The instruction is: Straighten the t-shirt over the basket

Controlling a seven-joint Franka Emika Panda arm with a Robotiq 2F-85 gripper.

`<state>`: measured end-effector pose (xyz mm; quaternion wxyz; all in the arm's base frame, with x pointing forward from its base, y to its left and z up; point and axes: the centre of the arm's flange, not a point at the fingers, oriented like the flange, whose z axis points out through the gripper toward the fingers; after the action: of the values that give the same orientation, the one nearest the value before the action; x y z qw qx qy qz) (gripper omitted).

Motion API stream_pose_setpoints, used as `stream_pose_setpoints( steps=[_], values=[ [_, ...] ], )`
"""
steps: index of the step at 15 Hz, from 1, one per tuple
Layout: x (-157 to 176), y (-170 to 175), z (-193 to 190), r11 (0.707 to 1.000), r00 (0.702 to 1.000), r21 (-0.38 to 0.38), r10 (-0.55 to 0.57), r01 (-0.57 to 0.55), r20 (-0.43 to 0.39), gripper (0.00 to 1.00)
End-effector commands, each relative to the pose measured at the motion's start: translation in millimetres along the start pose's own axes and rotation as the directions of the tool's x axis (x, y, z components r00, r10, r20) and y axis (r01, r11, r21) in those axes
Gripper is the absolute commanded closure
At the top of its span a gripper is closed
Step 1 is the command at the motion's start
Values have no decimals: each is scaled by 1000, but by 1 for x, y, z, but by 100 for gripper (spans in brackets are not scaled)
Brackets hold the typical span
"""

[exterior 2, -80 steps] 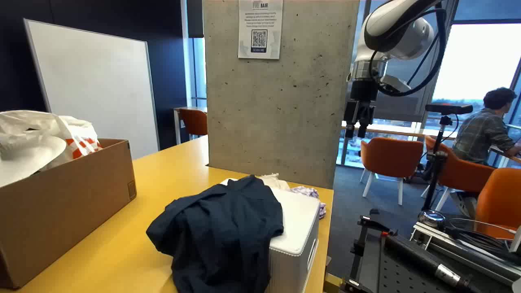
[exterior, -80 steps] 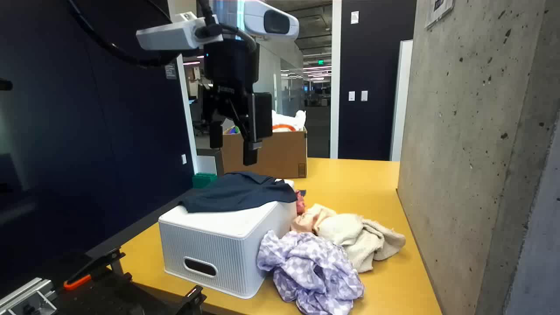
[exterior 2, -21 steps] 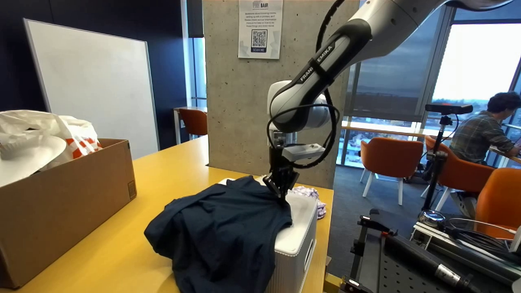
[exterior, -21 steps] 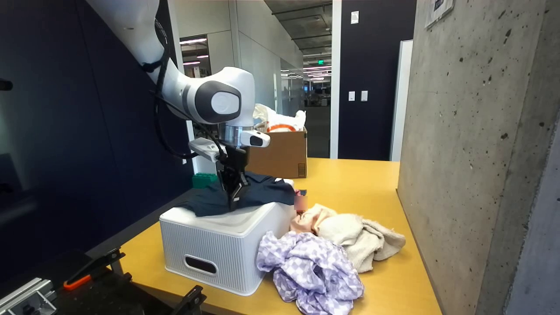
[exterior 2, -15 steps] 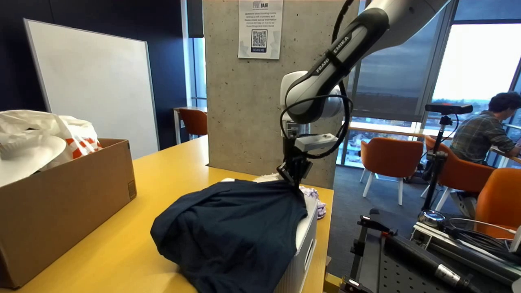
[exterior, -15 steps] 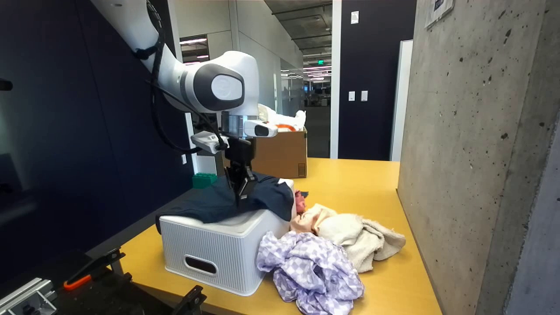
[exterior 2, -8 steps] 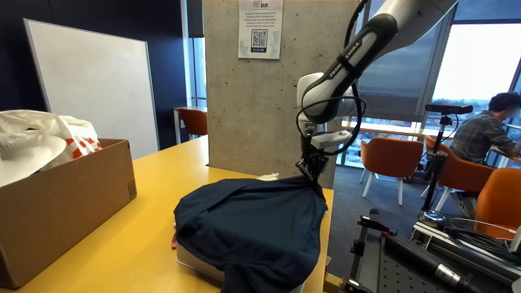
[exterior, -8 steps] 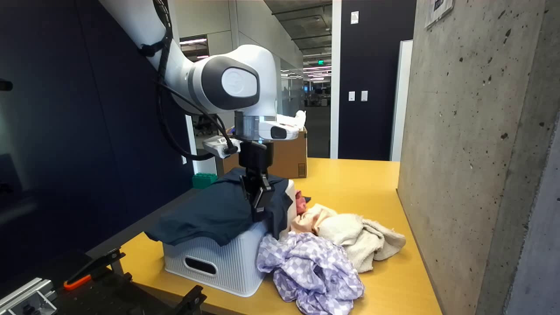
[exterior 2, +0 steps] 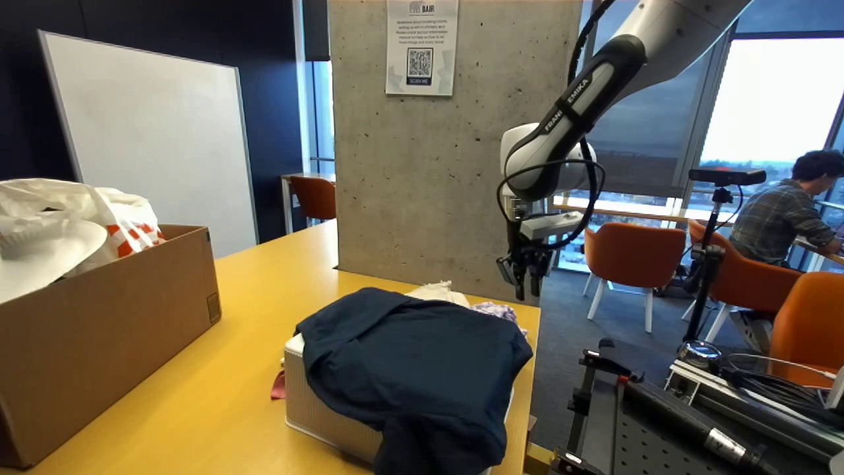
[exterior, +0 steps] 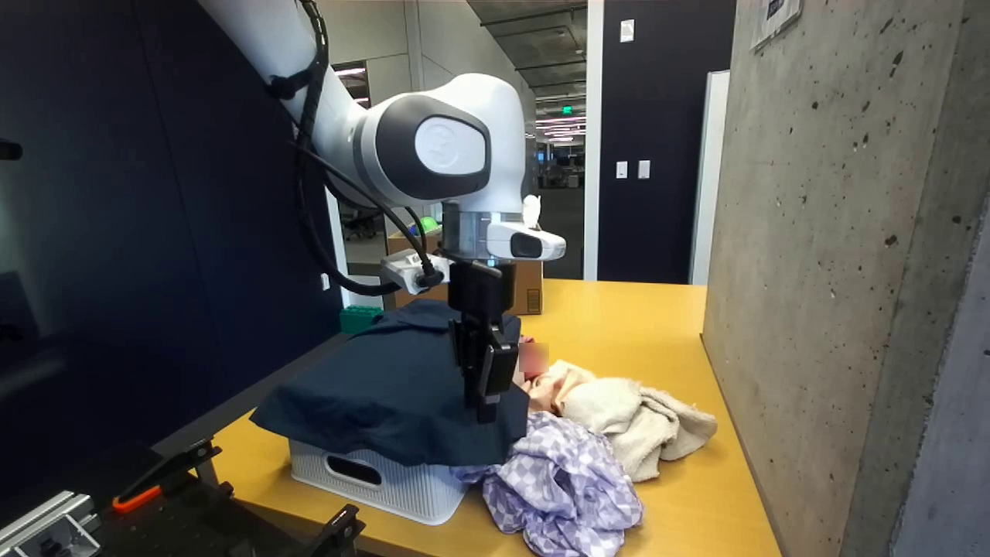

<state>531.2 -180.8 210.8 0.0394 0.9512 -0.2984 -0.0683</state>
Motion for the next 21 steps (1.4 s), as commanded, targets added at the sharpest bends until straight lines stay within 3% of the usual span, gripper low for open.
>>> stream_pose_setpoints(
  steps=[1,5,16,21],
  values=[
    [-11,2,-8,998,998,15,-54,53,38,28],
    [-25,-16,-26,993,993,18,-118,118,31,1],
    [-63,-55,-102,976,968,15,-212,216,-132,0],
    [-47,-59,-96,972,959,27,-223,231,-177,0]
  ],
)
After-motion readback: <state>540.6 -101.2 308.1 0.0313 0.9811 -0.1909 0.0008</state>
